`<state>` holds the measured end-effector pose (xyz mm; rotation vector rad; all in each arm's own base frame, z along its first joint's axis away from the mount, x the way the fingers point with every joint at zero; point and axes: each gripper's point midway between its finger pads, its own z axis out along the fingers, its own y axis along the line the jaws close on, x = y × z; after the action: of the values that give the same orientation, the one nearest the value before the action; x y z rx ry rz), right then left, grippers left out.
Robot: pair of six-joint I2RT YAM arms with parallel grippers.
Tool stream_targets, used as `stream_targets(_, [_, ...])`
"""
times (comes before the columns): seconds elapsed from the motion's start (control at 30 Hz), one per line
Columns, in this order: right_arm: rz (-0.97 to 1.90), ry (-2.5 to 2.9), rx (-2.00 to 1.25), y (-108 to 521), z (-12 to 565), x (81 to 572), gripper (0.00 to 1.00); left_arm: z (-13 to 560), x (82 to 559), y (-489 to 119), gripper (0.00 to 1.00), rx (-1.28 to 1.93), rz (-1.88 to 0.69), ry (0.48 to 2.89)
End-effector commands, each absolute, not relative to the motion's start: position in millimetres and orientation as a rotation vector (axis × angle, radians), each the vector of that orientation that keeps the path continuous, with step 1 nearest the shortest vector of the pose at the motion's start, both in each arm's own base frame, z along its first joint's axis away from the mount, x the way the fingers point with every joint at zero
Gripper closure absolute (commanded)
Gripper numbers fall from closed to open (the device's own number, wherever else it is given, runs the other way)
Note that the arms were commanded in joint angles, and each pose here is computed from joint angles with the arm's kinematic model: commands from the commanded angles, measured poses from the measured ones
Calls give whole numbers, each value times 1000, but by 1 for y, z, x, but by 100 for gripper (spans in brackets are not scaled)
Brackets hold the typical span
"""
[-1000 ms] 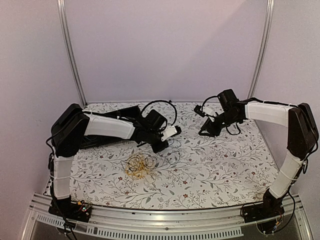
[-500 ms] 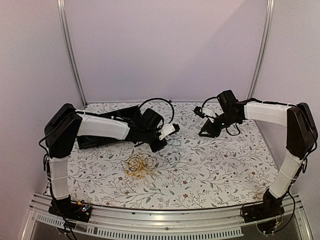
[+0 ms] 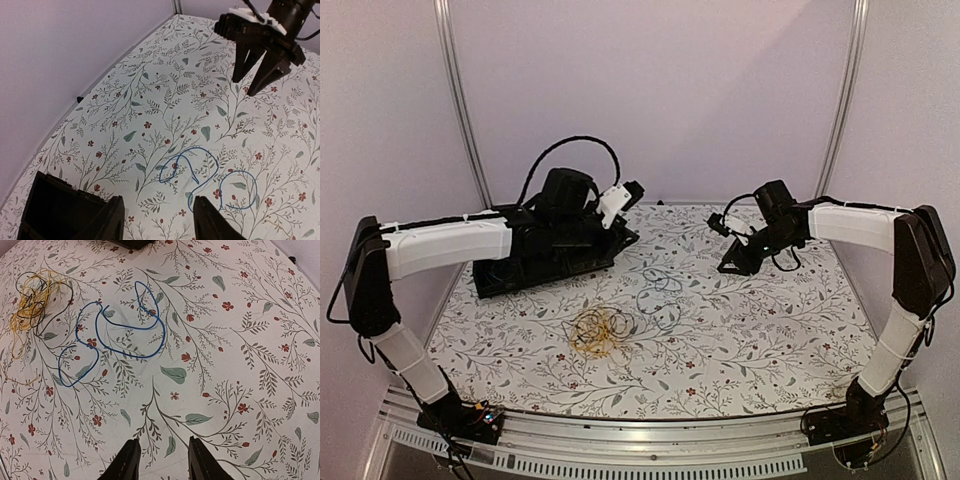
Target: Untangle the cables
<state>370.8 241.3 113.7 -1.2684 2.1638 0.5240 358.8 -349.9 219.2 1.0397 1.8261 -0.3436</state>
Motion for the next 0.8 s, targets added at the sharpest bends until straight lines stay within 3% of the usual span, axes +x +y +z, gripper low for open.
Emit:
stream_targets(0.0, [472,2189,-1268,235,106,377,63,132,345,-363,48,1200,-300,1992])
stream_targets(0.23, [445,2188,-1264,232,106,379,63,87,353,-384,46,1217,-351,2039])
stream_targets(0.53, [456,2191,-1272,232,103,377,63,39,362,-404,55,1274,-378,2110])
stream_targets(0.63, [455,2196,-1277,232,100,377,63,31,366,-410,65,1286,-382,2132])
stream_targets(0.77, [456,2200,-1276,232,99,377,63,44,373,-411,100,1259,-359,2116])
